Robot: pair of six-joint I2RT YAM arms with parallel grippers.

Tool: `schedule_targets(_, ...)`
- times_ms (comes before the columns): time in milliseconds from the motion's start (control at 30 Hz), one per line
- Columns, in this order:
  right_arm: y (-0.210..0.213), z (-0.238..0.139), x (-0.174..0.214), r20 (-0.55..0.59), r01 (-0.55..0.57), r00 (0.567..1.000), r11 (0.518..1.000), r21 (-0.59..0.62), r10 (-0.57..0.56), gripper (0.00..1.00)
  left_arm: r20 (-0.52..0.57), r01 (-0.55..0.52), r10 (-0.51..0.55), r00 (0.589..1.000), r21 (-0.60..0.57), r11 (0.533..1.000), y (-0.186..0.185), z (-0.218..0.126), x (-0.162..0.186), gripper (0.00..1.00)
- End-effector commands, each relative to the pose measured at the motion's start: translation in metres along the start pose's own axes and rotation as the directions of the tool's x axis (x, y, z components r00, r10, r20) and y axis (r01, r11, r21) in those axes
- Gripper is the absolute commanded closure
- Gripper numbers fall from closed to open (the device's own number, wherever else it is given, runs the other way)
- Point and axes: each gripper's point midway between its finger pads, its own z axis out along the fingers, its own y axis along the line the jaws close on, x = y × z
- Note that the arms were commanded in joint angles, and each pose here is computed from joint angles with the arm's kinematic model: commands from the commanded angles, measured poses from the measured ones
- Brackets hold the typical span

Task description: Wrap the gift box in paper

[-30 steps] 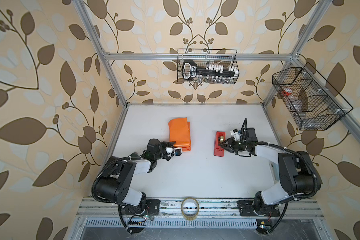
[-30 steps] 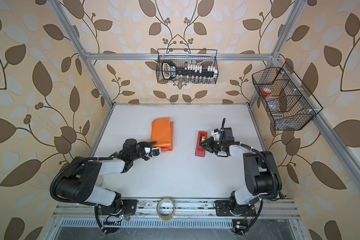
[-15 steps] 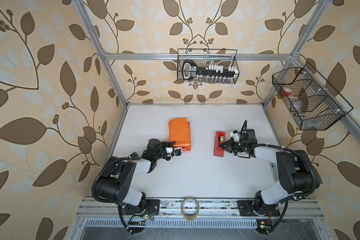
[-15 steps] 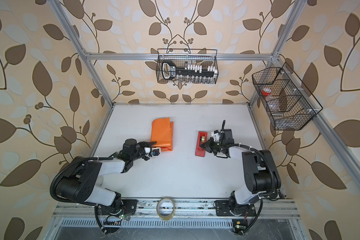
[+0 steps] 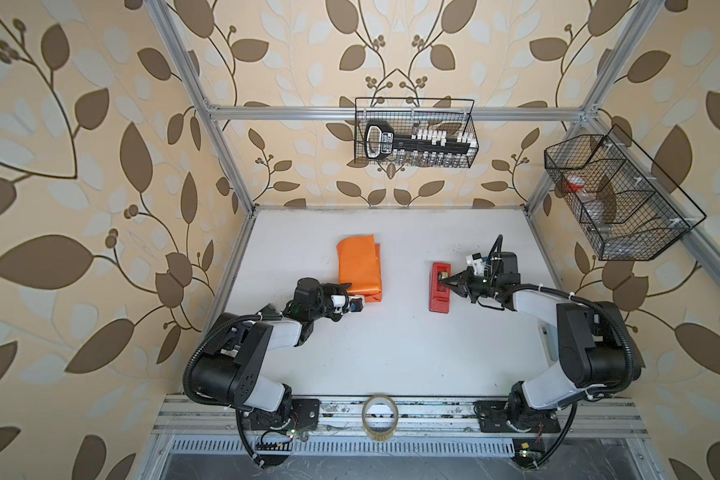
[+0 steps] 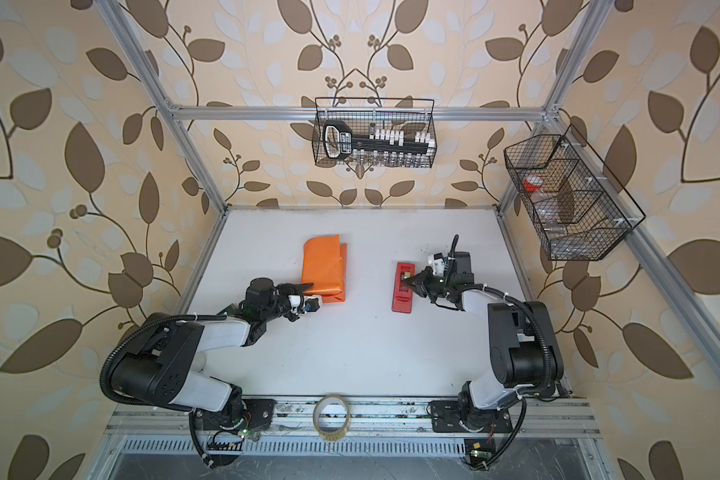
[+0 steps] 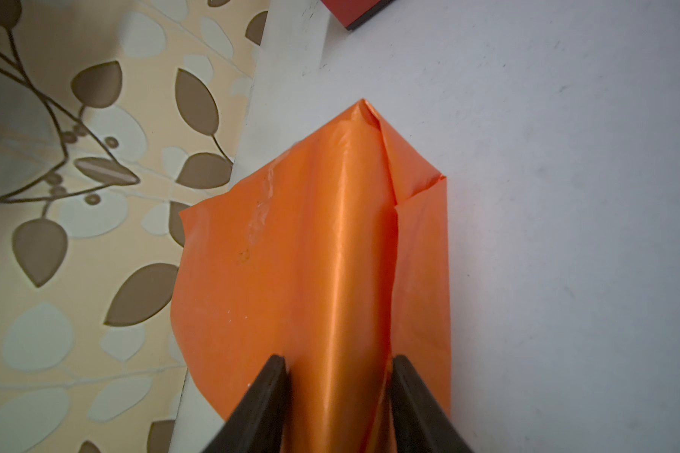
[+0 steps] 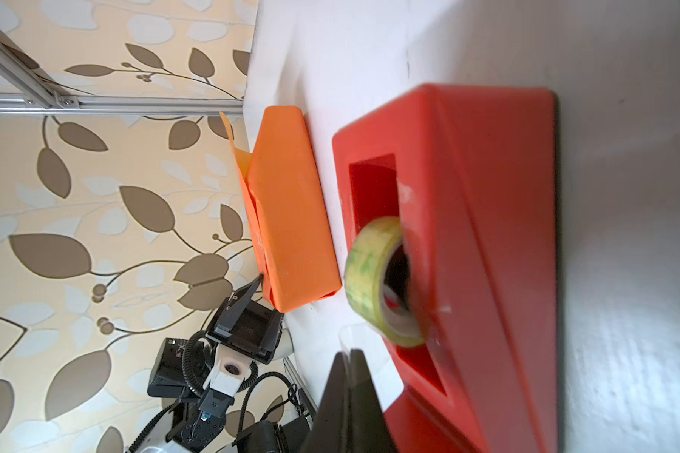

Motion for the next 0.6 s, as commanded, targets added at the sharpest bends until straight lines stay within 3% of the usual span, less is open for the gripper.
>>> schedule_targets(0,0.017,-0.004,-0.013,0.016,0.008,1.0,0.999,-0.035,-0.007,1.0,-0.05,0.045,-0.04,0.998,0.106,0.993,-0.033,0.0,0.011,0.56)
schedule_targets(167,0.059,-0.019,-0.031,0.092,0.045,0.995,0.993,-0.108,-0.035,1.0,-0.041,0.044,-0.04,0.998,0.091,0.995,-0.029,0.001,0.009,0.55)
schedule_targets(300,0.036,-0.009,-0.035,0.054,0.022,0.998,0.999,-0.03,-0.021,1.0,-0.051,0.044,-0.039,0.998,0.106,0.993,-0.032,0.002,0.011,0.56)
schedule_targets(500,0.067,-0.022,-0.043,0.099,0.057,0.994,0.995,-0.083,-0.049,1.0,-0.055,0.046,-0.041,0.998,0.102,0.994,-0.033,0.001,0.012,0.56)
schedule_targets(567,0.059,-0.018,-0.044,0.097,0.049,0.994,0.997,-0.06,-0.044,1.0,-0.047,0.041,-0.037,0.998,0.094,0.995,-0.032,0.0,0.011,0.56)
